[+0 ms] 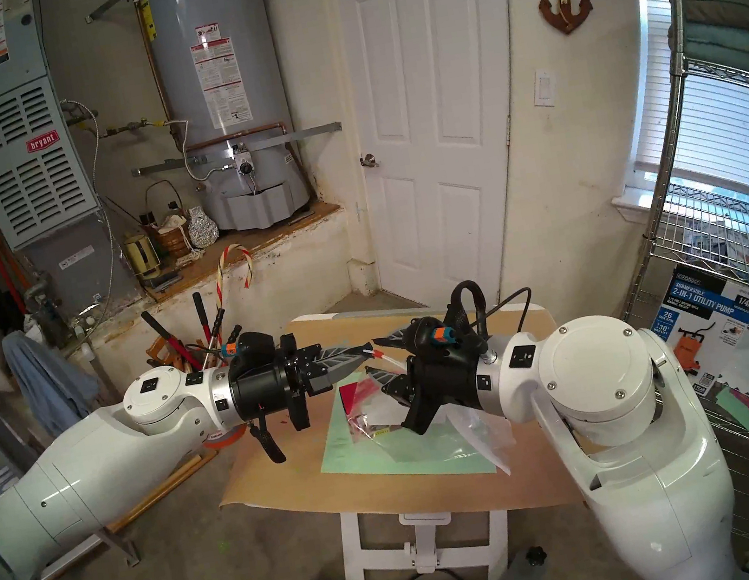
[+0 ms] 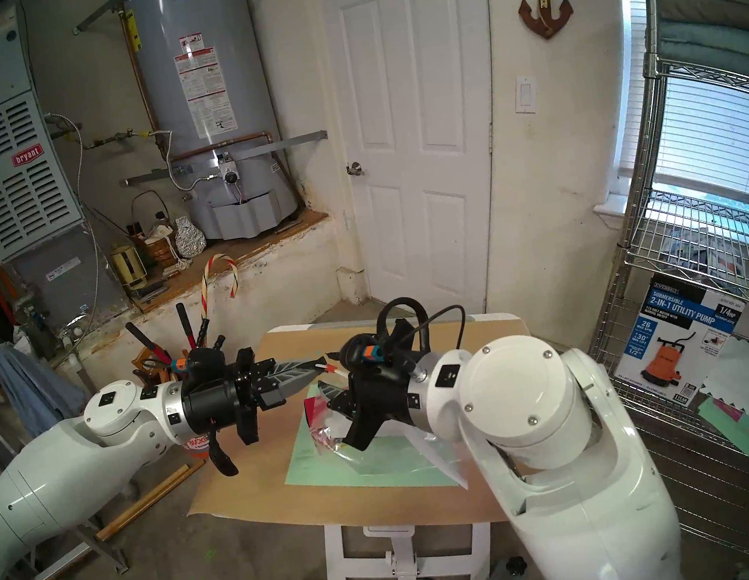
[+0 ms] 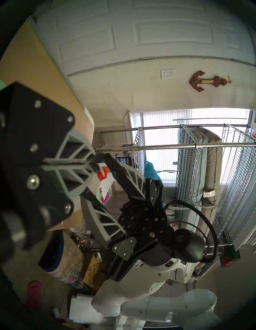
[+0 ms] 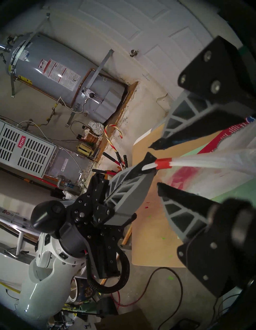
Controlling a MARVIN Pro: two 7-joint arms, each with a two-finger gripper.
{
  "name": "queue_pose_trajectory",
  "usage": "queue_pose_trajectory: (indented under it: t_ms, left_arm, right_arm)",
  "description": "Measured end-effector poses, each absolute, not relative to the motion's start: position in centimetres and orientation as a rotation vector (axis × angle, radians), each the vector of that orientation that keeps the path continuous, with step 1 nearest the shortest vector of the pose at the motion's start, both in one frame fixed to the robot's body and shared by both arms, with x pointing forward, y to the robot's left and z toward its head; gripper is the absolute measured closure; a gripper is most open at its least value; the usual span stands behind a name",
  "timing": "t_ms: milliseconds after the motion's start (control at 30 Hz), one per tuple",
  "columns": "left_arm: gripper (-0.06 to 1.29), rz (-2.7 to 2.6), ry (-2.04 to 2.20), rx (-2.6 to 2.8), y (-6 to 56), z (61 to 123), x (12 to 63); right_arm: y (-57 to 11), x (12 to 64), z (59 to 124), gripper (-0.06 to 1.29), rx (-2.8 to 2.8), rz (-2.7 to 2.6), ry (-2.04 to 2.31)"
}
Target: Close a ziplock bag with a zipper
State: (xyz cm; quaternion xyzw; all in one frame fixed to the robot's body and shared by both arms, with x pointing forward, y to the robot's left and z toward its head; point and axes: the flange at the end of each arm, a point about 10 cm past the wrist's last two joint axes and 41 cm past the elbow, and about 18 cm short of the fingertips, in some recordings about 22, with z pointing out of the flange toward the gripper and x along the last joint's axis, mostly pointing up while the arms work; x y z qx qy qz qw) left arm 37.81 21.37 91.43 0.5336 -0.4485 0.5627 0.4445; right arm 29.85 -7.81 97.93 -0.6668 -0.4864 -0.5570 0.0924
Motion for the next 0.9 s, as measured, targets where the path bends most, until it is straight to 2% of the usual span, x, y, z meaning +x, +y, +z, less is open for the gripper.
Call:
queue_pose_trajectory:
  t_ms: [333, 433, 467, 900]
  left_arm:
    - [1.26, 1.395, -1.111, 1.324, 21.61, 91.37, 38.09]
    - [1.26, 1.394, -1.109, 1.323, 21.61, 91.31, 38.17]
    - [1.26, 1.394, -1.109, 1.323, 21.61, 91.31, 38.19]
    - [1.26, 1.392, -1.107, 1.319, 21.56, 91.29, 38.37]
  right_arm:
    - [-7.45, 30.11, 97.77, 0.60, -1.975, -1.657, -1.446]
    - [-7.31, 30.15, 97.84, 0.82, -1.971, -1.661, -1.444]
    - [-7.29, 30.17, 97.86, 0.84, -1.970, -1.662, -1.444]
    - [-7.29, 30.38, 97.99, 0.80, -1.970, -1.671, -1.440]
